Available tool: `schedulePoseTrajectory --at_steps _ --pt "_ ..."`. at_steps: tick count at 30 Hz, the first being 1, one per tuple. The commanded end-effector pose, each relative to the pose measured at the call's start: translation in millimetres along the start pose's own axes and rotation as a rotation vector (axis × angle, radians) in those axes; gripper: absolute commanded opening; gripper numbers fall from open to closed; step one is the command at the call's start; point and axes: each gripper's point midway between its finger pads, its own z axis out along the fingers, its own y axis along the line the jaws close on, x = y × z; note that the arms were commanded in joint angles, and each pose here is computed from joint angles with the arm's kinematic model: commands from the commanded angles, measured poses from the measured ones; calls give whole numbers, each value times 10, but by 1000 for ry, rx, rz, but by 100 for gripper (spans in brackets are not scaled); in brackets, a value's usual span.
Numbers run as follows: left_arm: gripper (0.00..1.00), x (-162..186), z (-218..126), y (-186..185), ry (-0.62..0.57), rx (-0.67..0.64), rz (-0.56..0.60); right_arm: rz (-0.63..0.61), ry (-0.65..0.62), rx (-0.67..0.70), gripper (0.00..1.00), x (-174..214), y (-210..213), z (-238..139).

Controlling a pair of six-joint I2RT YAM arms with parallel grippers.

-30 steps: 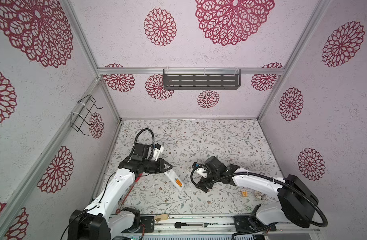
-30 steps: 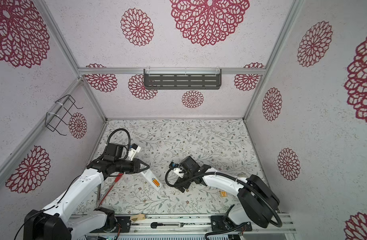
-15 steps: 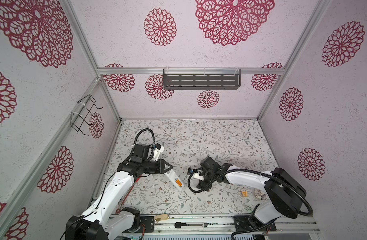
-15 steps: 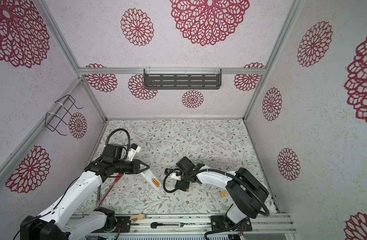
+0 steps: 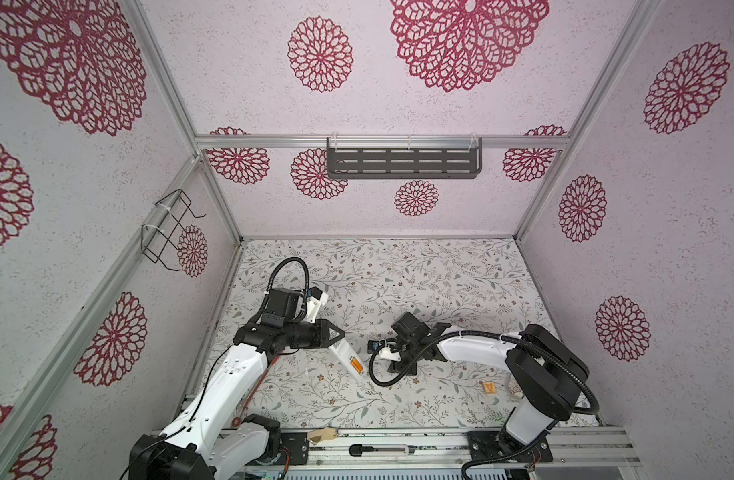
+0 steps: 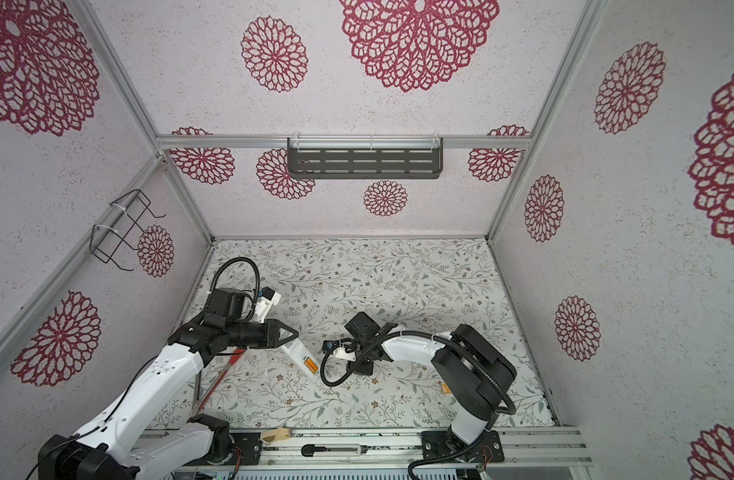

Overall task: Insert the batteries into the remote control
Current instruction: 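Lower the right gripper onto the white battery cover and close on it, then lift the white battery cover with the right gripper toward the remote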

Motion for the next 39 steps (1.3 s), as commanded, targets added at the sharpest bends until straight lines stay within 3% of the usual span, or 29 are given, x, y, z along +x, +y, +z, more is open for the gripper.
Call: schedulePoseTrajectory --at_steps 1,11,21,27,34,39 --pt "7 -8 -17 -52 -9 15 31 -5 58 -15 42 116 47 28" --pt "7 -8 6 -40 2 16 26 21 23 37 27 97 51 -60" --pt "7 -6 17 -28 6 12 19 73 -142 137 23 -183 -69 -290" --pt "7 -22 -16 -124 -3 56 40 147 -403 161 23 -577 -55 -757" --pt "7 -87 -129 -276 -60 127 83 318 -748 156 20 -999 -49 -1432" --pt "6 -152 -220 -356 -109 187 77 318 -944 103 20 -1253 161 -1810"
